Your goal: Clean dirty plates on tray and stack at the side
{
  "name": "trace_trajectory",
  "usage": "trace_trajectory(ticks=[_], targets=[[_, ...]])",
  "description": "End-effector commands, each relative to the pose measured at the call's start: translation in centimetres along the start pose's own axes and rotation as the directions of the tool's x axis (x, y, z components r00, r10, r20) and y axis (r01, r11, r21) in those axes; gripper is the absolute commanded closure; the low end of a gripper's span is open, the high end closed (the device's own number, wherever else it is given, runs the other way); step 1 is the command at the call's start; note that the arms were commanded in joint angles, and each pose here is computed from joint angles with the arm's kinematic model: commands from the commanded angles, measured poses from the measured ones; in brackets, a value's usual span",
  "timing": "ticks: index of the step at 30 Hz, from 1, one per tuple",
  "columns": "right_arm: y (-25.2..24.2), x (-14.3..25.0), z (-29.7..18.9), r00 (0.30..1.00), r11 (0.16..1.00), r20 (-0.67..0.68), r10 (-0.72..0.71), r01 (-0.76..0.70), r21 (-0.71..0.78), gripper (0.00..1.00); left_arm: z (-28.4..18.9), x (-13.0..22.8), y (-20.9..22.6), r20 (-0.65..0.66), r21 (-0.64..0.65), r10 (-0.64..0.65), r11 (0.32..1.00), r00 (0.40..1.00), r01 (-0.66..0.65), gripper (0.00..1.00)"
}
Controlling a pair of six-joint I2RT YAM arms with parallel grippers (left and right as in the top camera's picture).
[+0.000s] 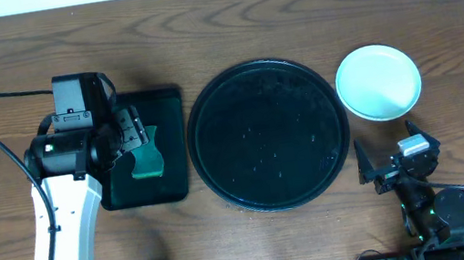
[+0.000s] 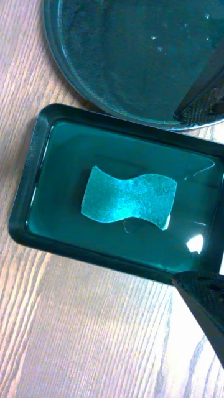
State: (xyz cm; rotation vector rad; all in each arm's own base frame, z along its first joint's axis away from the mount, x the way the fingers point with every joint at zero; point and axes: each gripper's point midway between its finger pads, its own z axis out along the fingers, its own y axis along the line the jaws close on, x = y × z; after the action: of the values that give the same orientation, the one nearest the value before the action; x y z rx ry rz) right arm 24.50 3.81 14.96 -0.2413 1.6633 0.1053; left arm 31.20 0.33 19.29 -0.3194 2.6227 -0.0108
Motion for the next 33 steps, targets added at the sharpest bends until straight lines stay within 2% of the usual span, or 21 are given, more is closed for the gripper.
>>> trace_trajectory(ticks=[1, 6, 13, 19, 24, 29, 33], targets=[[0.3, 0.0, 0.0, 1.0, 1.0, 0.002, 0.01, -0.01, -0.014, 0.01, -0.3, -0.5, 0.1, 0.016, -0.009, 0.005, 1.0, 1.0, -0.005, 0.25], [0.3, 0.0, 0.0, 1.0, 1.0, 0.002, 0.01, -0.01, -0.014, 0.01, -0.6, -0.3, -0.1, 0.028, 0.013, 0.004, 1.0, 1.0, -0.004, 0.25], [0.3, 0.0, 0.0, 1.0, 1.0, 0.002, 0.01, -0.01, -0.014, 0.01, -3.5, -0.7, -0.3, 0.29, 0.09, -0.003, 0.996, 0.957, -0.024, 0.25], [0.3, 0.0, 0.0, 1.0, 1.0, 0.002, 0.01, -0.01, -0.014, 0.01, -4.3, 2.1, 0.4, 0.494, 0.132, -0.016, 0.99, 0.869, -0.057, 0.25], [0.3, 0.0, 0.0, 1.0, 1.0, 0.002, 0.01, -0.01, -0.014, 0.01, -4.5, 4.6, 1.0, 0.649, 0.166, -0.052, 0.983, 0.759, -0.074, 0.25], [0.3, 0.0, 0.0, 1.0, 1.0, 0.002, 0.01, -0.01, -0.014, 0.01, -3.2, 6.0, 1.3, 0.731, 0.178, -0.069, 0.98, 0.679, -0.093, 0.25], [0.3, 0.0, 0.0, 1.0, 1.0, 0.002, 0.01, -0.01, -0.014, 0.01, -1.4, 6.8, 1.4, 0.764, 0.186, -0.081, 0.977, 0.64, -0.099, 0.25]])
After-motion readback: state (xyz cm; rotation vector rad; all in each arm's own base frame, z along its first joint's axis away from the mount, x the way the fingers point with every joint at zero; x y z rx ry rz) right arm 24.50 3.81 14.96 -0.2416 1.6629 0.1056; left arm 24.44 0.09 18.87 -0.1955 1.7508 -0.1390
